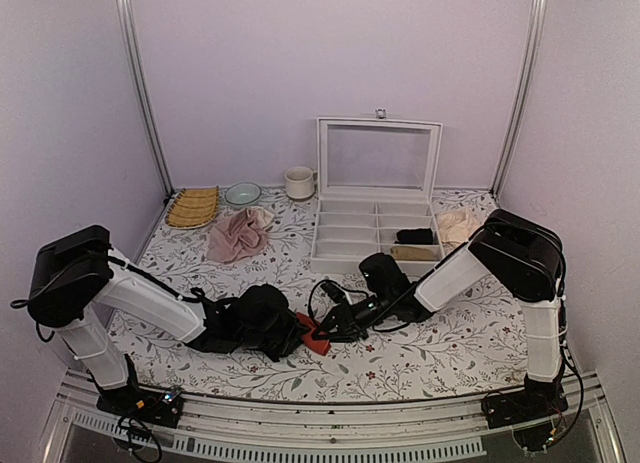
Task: Roll the underwear
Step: Pick up the underwear from the center of the board.
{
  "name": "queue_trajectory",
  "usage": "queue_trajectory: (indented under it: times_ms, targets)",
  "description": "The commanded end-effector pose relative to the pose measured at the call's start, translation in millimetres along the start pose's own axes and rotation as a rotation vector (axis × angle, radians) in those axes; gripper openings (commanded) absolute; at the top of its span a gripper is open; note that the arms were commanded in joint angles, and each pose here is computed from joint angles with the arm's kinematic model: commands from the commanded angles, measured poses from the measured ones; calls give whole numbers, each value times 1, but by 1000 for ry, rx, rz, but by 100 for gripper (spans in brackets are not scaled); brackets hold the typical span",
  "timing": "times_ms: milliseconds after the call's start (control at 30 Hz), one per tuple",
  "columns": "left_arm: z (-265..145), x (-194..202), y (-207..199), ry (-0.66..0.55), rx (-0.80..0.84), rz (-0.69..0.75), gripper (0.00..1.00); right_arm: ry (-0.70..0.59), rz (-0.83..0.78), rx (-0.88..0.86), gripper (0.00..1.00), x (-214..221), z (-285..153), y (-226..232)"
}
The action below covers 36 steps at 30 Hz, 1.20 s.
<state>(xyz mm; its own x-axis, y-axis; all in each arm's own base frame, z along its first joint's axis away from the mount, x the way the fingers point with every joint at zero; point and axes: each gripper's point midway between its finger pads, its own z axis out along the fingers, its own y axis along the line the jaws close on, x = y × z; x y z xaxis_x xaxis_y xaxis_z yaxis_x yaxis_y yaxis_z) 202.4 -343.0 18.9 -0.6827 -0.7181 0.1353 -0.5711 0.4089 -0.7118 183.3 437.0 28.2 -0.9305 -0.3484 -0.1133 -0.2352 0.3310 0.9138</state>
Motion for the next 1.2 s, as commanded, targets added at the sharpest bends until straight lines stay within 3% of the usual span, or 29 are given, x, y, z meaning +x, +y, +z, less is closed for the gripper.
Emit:
queue_trajectory:
  times_ms: [0,100,333,600,800,1167]
  targets:
    - [4,-15,56,-39,-182,31,0,175,111,60,31,58,13,-24]
    - [0,-18,57,-48,-190,30,0,149,51,66,41,54,5,-13]
    - [-8,-27,54,-53,-192,63,0,40,-29,74,45,36,-26,4]
    - [-19,-44,19,-55,-173,180,0,-155,-87,79,50,8,-89,33]
    - [-27,-61,-26,-42,-84,298,0,-297,-76,103,52,-17,-130,43]
    - [-20,-73,-115,111,78,574,0,-382,-20,188,52,-50,-154,38]
